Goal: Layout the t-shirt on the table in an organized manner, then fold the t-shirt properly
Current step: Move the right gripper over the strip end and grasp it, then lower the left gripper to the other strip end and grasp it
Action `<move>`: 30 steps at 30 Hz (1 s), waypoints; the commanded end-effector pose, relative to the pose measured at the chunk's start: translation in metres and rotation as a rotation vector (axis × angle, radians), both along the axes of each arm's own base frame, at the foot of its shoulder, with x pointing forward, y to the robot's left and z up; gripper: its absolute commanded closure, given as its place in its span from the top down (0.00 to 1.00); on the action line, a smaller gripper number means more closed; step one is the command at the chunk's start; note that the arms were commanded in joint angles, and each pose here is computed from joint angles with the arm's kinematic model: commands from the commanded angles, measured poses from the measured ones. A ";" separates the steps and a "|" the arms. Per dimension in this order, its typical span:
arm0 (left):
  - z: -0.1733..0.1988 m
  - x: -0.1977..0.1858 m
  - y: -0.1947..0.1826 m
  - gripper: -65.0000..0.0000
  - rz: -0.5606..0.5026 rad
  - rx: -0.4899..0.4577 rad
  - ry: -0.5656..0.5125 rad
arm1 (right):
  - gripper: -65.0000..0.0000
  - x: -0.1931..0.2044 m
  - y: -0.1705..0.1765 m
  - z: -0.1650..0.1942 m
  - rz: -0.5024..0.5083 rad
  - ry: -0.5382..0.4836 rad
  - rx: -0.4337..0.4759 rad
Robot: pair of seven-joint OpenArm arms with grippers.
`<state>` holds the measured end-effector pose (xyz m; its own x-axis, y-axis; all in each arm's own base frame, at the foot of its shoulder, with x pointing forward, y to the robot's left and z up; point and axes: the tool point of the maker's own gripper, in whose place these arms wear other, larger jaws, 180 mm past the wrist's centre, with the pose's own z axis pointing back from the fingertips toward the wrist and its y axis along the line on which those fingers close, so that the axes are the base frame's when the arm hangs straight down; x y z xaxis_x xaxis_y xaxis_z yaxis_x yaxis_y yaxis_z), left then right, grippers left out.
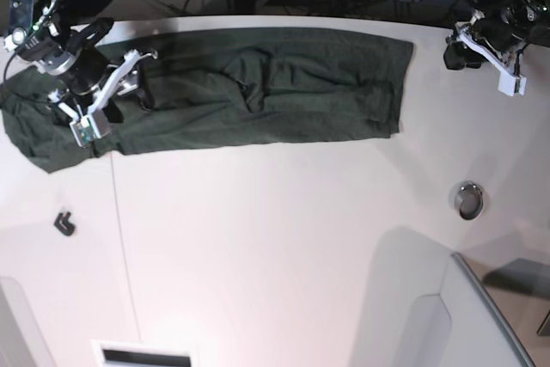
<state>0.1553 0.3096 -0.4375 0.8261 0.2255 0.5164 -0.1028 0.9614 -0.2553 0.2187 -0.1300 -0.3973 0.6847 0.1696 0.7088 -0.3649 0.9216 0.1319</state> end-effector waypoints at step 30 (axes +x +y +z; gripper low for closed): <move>-0.068 0.042 -0.121 0.94 -0.150 -0.293 0.057 | 0.49 -0.009 -0.001 -0.017 -0.015 0.044 0.036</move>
<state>0.2291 0.1908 -0.4802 0.8008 0.3092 0.5130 0.0452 0.8228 -0.5665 0.2031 -0.1307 -0.4235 0.7448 0.1419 0.6521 -0.3364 0.9237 0.1833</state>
